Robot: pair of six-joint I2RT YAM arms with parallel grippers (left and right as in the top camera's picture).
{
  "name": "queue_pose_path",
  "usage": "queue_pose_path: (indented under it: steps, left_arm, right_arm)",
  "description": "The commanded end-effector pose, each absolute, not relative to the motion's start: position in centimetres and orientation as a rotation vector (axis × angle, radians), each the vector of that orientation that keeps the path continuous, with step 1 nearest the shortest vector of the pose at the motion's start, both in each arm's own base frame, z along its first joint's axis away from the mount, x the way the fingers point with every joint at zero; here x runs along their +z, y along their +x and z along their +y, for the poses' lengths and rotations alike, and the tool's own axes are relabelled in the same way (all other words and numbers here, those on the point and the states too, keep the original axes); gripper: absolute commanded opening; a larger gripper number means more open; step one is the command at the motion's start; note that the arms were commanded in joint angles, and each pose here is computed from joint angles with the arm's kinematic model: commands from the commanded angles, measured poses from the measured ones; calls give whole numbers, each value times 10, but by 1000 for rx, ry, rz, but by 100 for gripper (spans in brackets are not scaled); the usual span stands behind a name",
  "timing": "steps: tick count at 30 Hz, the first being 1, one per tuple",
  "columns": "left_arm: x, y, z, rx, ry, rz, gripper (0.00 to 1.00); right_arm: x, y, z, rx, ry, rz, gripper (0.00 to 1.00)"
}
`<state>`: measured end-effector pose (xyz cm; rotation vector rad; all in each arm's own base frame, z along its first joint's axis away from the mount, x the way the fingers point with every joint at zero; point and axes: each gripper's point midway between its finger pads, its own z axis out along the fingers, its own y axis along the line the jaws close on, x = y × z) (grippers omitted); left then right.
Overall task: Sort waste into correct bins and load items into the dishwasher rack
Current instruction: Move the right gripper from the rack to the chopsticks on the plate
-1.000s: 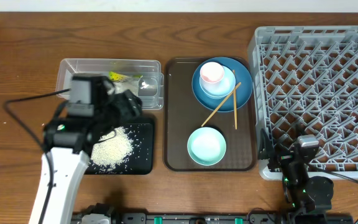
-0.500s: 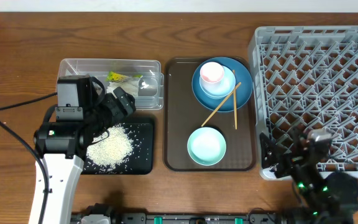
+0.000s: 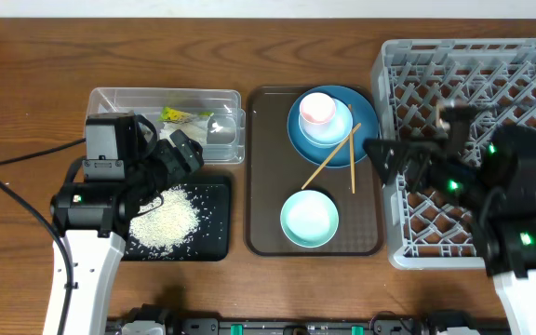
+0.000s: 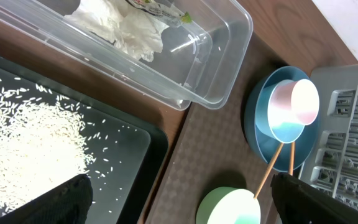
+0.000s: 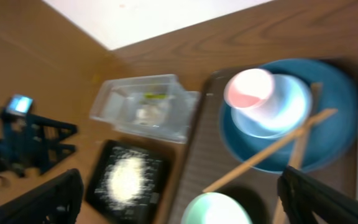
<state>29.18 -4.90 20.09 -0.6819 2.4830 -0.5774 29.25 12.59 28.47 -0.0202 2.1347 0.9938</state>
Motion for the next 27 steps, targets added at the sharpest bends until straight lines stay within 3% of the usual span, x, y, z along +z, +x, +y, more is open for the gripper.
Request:
queue_pose_path:
  steps: [1,8,13,18,27]
  left_arm:
    - [204,294,-47,-565,-669,2475,95]
    - [204,294,-47,-565,-669,2475,95]
    - [204,294,-47,-565,-669,2475,95]
    - [204,294,-47,-565,-669,2475,95]
    - [204,294,-47,-565,-669,2475,95]
  right_arm:
    - [284,290,151,1208,-21,2181,81]
    - [220,303,168,982,50,2404,41]
    - [198,307,172,663,37,2430,36]
    - [189,308,159,418,53,2422,40]
    - [148,309,149,250,59,2544,37]
